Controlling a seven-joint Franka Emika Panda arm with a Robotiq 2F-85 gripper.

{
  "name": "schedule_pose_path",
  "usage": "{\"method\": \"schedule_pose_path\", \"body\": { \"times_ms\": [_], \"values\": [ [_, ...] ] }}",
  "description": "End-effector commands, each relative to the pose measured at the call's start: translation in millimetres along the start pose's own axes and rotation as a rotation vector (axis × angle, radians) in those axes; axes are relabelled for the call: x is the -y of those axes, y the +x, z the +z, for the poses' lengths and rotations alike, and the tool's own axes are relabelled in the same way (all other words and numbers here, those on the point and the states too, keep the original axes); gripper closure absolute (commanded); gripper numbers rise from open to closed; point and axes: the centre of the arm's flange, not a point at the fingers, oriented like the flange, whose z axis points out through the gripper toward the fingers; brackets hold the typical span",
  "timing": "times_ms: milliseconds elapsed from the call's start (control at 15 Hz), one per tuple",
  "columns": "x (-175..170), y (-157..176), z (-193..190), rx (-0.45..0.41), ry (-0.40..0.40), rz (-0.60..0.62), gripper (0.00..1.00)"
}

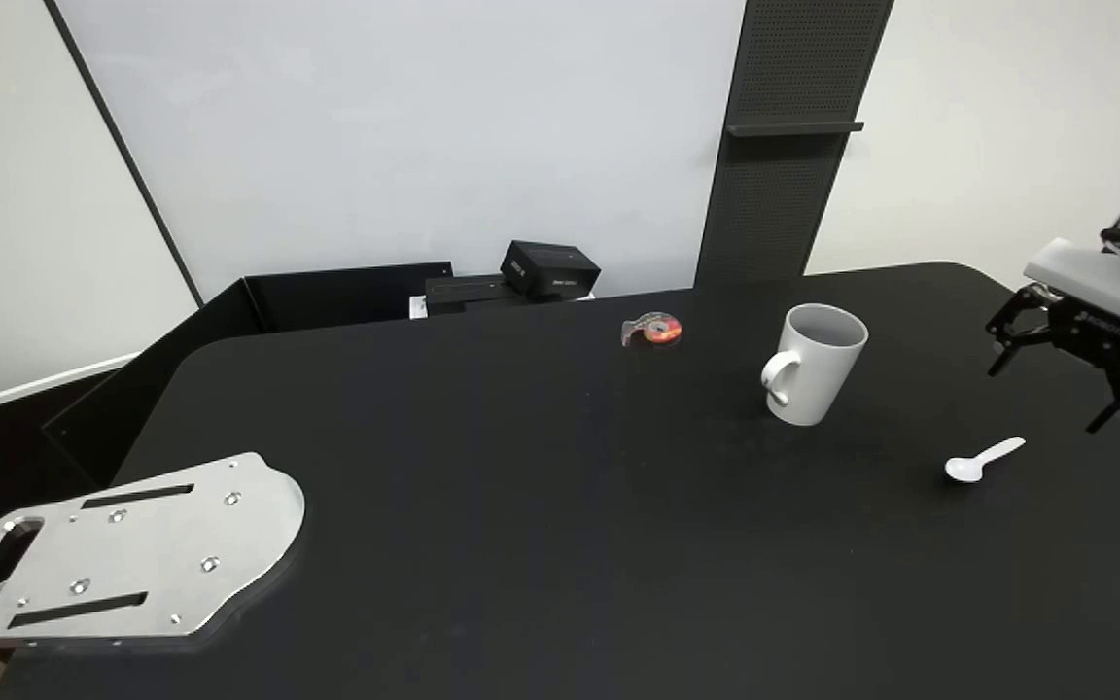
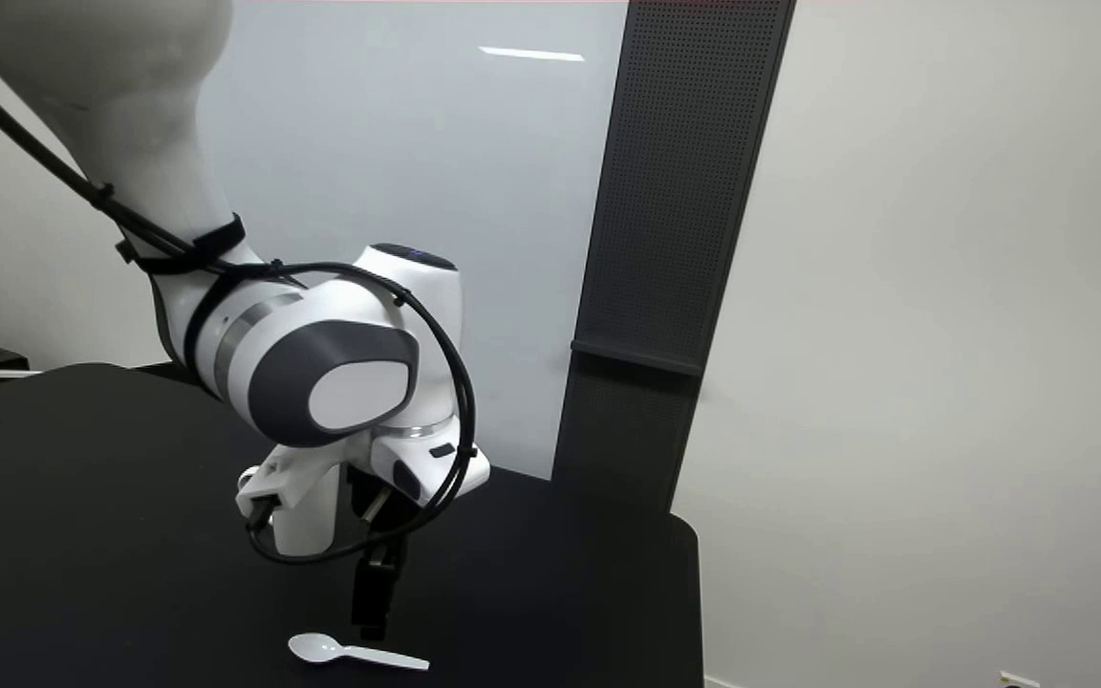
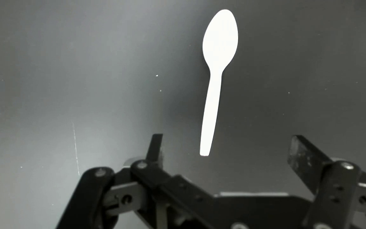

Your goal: Pick up the white spoon and put it inside the light grey cup

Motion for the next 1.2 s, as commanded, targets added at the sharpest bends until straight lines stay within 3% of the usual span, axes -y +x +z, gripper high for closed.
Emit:
{"method": "schedule_pose_path", "body": {
  "times_ms": [0,1133],
  "values": [
    [5,-2,7,0.001,0.004,-0.012,0.00],
    [-4,-3,14,0.018,-0.012,-0.065,0.00]
  ]
}}
